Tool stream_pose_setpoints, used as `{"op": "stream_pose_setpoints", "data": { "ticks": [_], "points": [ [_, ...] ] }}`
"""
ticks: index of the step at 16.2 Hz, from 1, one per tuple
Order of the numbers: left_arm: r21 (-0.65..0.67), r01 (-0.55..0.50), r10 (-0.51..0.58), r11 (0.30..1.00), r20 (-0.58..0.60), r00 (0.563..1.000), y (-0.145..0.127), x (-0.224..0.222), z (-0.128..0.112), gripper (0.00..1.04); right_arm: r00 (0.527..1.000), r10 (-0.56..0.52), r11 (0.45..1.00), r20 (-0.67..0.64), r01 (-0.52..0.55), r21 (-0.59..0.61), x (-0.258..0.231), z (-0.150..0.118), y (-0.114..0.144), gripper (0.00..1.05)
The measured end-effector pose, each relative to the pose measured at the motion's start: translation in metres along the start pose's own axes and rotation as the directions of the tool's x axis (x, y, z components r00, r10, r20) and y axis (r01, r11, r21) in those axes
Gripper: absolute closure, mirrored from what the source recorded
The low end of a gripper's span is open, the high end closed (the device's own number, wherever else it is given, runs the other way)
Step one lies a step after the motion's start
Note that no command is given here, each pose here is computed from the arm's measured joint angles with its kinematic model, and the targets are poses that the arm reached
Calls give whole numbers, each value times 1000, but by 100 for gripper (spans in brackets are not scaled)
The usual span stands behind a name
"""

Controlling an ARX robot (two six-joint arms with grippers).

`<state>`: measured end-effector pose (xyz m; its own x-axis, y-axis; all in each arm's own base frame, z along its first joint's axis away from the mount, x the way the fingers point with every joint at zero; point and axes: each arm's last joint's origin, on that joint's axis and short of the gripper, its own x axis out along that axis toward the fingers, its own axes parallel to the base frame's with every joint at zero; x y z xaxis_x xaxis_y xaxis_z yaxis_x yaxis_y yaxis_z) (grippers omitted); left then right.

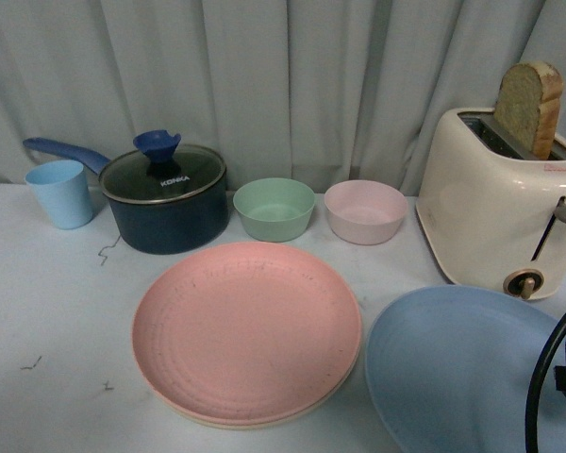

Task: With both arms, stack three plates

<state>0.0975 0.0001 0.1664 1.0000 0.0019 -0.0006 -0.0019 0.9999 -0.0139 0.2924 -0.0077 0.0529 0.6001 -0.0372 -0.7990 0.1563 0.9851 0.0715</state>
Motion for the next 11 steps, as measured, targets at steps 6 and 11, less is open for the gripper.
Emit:
{"op": "stream_pose_setpoints", "data": {
  "ticks": [6,11],
  "points": [
    [0,0,0,1000,0,1000,0,0,0,7,1000,-2,1000,-5,2,11,1,-3,-1,78],
    [0,0,0,1000,0,1000,0,0,0,7,998,53,997,46,-55,52,-13,5,-10,101]
  ]
}}
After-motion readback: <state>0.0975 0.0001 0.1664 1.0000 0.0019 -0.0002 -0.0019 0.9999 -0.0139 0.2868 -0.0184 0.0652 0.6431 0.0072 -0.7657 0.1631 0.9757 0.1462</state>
